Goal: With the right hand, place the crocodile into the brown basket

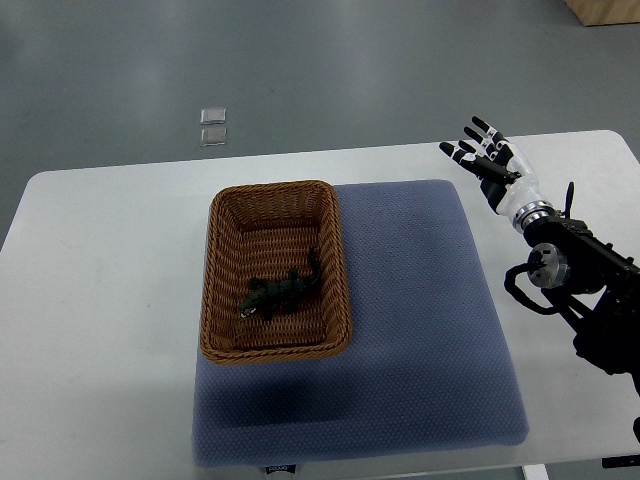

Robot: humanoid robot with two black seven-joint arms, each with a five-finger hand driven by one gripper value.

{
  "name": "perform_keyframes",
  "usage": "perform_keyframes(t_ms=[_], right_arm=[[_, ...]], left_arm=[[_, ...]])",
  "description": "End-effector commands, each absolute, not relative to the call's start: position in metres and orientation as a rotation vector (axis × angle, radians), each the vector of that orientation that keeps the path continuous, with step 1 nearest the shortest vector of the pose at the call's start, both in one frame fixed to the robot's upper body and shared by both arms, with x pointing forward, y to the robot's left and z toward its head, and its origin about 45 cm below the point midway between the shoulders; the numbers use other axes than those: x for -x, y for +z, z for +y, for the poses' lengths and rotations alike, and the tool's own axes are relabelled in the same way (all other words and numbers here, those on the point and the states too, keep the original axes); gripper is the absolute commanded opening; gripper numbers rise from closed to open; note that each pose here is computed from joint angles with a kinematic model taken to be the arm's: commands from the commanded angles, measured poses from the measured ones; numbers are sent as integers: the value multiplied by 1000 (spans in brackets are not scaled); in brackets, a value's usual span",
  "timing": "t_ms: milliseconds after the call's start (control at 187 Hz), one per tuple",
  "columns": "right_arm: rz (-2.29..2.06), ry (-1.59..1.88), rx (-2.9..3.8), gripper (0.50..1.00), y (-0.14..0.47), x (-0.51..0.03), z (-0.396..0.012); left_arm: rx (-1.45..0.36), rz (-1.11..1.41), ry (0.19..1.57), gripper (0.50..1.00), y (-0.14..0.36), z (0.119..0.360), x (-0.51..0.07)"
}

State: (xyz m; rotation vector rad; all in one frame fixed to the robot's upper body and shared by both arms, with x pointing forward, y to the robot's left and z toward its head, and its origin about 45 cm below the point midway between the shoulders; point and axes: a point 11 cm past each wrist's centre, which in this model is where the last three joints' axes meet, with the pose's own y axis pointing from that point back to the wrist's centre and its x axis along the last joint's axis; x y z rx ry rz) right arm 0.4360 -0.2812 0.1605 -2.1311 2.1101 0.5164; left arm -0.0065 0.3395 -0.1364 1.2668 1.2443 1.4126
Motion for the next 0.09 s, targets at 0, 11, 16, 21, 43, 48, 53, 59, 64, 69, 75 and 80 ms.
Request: perform_keyframes(t_ms=[0,11,16,21,43,48,53,59,64,69,75,80], right_arm=[[2124,534,2114,924,157,-435,-275],[2122,535,2114,924,157,-435,-274],[2122,535,2114,924,157,-435,-274],[2122,538,2115,924,156,-434,-274],[2117,543,2114,924,156,-434,-272],[2117,543,2114,924,156,-434,-272],[2114,545,2116,924,155,-434,-270],[2114,545,2116,924,155,-434,-270],[2112,547,2116,924,155,-434,-269],[2112,547,2116,924,155,-434,-269],[2111,547,2116,924,155,-434,-268],[2111,547,2116,924,155,-434,-268]], left_arm=[[-1261,1248,1411,1000,-137,338,6],[-1261,1248,1411,1000,-137,338,6],[-1261,1248,1411,1000,-137,338,6],[-1261,1248,1411,1000,-137,338,6],[-1262,1248,1412,1000,-137,338,6],[-1262,1248,1412,1000,-137,338,6],[-1262,1248,1412,1000,-137,338,6],[-1262,1248,1412,1000,-137,338,6],[-1262,1248,1412,1000,-137,338,6],[-1262,1248,1412,1000,-137,338,6],[-1262,1248,1412,1000,-137,338,6],[-1262,1248,1412,1000,-137,338,6]])
